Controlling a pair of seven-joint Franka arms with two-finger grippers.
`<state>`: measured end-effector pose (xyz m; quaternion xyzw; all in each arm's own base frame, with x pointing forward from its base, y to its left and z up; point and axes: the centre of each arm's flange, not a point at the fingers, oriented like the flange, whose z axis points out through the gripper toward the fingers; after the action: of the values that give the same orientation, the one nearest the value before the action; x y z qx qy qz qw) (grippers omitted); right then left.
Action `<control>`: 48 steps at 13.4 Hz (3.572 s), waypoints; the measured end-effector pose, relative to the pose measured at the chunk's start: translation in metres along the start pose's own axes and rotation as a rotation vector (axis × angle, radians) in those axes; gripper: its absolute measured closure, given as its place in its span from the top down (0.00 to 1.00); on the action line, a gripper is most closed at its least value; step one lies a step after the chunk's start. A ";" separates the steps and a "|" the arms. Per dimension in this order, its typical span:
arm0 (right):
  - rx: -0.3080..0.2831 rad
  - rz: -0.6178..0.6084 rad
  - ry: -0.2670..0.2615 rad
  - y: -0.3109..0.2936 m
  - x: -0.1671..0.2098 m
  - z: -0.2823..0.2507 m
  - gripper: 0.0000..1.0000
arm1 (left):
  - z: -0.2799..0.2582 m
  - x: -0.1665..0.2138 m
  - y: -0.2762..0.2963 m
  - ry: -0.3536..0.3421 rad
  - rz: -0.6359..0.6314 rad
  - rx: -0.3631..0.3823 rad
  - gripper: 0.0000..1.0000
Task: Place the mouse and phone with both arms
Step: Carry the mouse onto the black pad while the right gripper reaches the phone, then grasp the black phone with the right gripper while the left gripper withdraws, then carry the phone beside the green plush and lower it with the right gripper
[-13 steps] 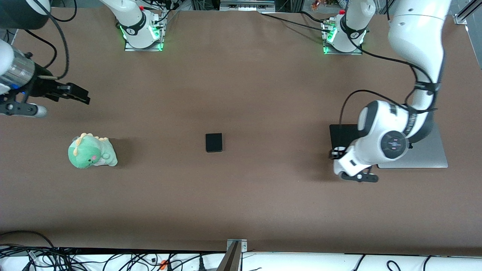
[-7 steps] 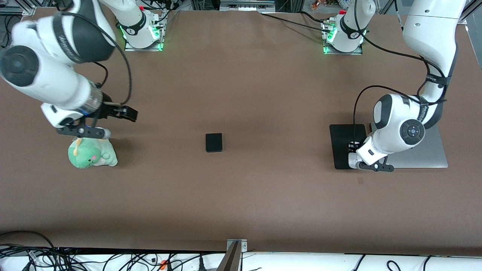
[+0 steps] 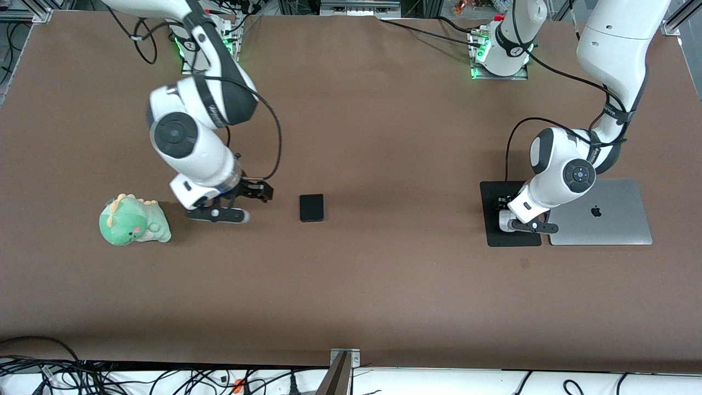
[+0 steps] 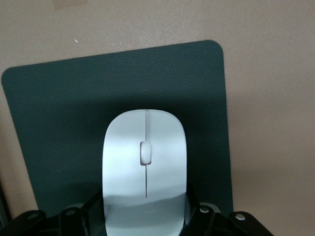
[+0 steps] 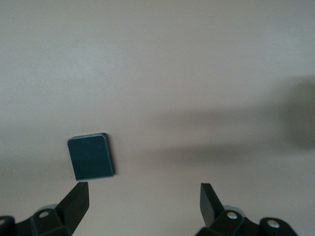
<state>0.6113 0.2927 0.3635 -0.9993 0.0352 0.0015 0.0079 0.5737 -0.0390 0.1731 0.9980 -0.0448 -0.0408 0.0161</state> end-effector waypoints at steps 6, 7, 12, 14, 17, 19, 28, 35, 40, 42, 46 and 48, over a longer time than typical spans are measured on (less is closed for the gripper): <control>0.045 -0.064 0.074 -0.050 -0.027 0.099 1.00 | -0.027 0.018 -0.006 0.065 -0.009 0.003 1.00; 0.048 -0.080 0.078 -0.061 -0.035 0.111 1.00 | -0.039 0.024 -0.009 0.090 -0.015 0.006 1.00; 0.063 -0.120 0.102 -0.089 -0.055 0.160 1.00 | -0.142 0.051 -0.044 0.056 -0.069 0.018 1.00; 0.065 -0.124 0.109 -0.091 -0.057 0.174 1.00 | -0.195 0.060 -0.049 0.059 -0.078 0.020 1.00; 0.065 -0.134 0.110 -0.095 -0.062 0.183 1.00 | -0.273 0.051 -0.051 0.123 -0.088 0.027 1.00; 0.067 -0.137 0.114 -0.096 -0.063 0.185 1.00 | -0.322 0.028 -0.059 0.140 -0.107 0.032 1.00; 0.066 -0.144 0.123 -0.097 -0.065 0.193 0.80 | -0.399 -0.016 -0.057 0.201 -0.124 0.034 1.00; -0.022 -0.170 0.022 -0.081 -0.043 0.175 0.80 | -0.407 -0.013 -0.051 0.210 -0.116 0.033 1.00; -0.045 -0.248 -0.037 0.008 0.022 0.120 0.80 | -0.407 -0.013 -0.055 0.209 -0.123 0.033 1.00; -0.044 -0.225 -0.047 0.047 0.038 0.112 0.80 | -0.407 -0.013 -0.055 0.210 -0.123 0.033 1.00; -0.048 -0.144 0.002 0.111 0.038 0.134 0.80 | -0.408 -0.013 -0.056 0.211 -0.123 0.033 1.00; -0.050 -0.111 0.021 0.143 0.031 0.152 0.80 | -0.408 -0.013 -0.056 0.211 -0.124 0.033 1.00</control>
<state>0.6314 0.1499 0.2091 -0.9996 -0.0202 -0.0084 -0.0173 0.5997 0.0298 0.5783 0.9978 0.0184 0.0642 0.0017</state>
